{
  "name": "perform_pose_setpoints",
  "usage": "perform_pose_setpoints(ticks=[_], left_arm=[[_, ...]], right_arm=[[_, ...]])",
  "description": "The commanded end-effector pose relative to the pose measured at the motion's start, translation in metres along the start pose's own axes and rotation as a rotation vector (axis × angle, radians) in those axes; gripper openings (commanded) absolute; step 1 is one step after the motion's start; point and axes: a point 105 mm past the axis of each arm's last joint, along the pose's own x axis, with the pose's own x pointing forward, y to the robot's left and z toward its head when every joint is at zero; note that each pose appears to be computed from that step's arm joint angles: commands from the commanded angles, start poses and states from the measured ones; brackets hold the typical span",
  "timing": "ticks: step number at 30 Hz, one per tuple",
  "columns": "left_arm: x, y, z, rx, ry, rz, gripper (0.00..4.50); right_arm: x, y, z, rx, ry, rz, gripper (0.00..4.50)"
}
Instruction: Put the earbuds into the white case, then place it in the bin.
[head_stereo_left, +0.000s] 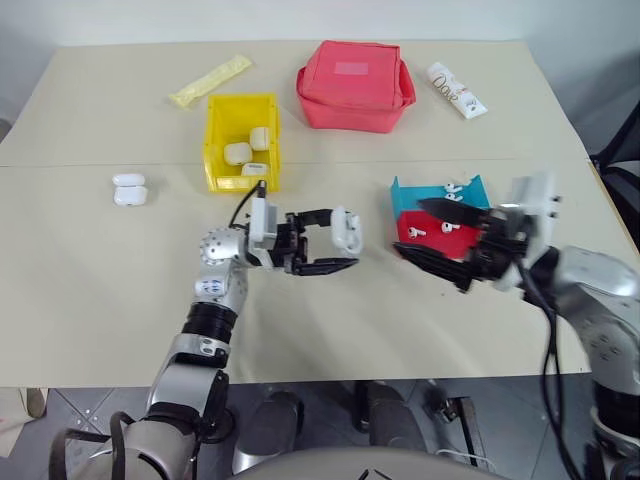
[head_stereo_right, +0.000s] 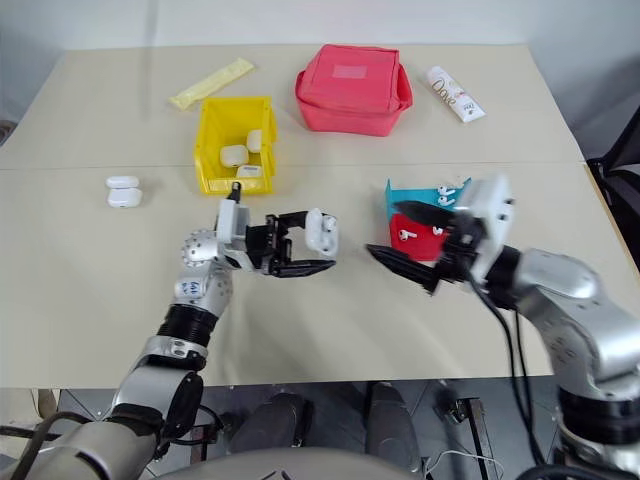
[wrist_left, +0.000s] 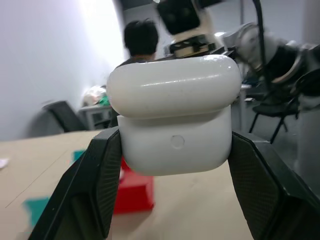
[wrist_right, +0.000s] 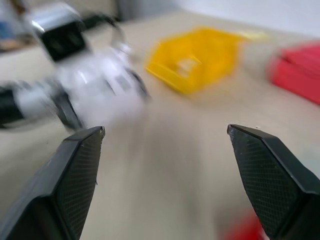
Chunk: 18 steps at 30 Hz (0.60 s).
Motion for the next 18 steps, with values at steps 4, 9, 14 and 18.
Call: perform_pose_setpoints(ticks=[4, 9, 14, 18], left_arm=[[-0.017, 0.014, 0.008, 0.045, 0.021, 0.057, 2.82], [-0.028, 0.023, 0.013, 0.067, 0.046, 0.096, 2.82], [-0.033, 0.03, 0.017, 0.085, 0.056, 0.116, 2.82], [-0.031, 0.032, 0.019, 0.105, 0.048, 0.12, 2.82]], right_arm=[[-0.066, -0.011, 0.001, -0.062, 0.072, -0.205, 4.12], [-0.105, -0.007, -0.008, -0.027, 0.144, -0.329, 4.12], [-0.11, -0.002, -0.01, -0.019, 0.161, -0.351, 4.12], [-0.092, -0.015, -0.003, -0.055, 0.185, -0.324, 4.12]])
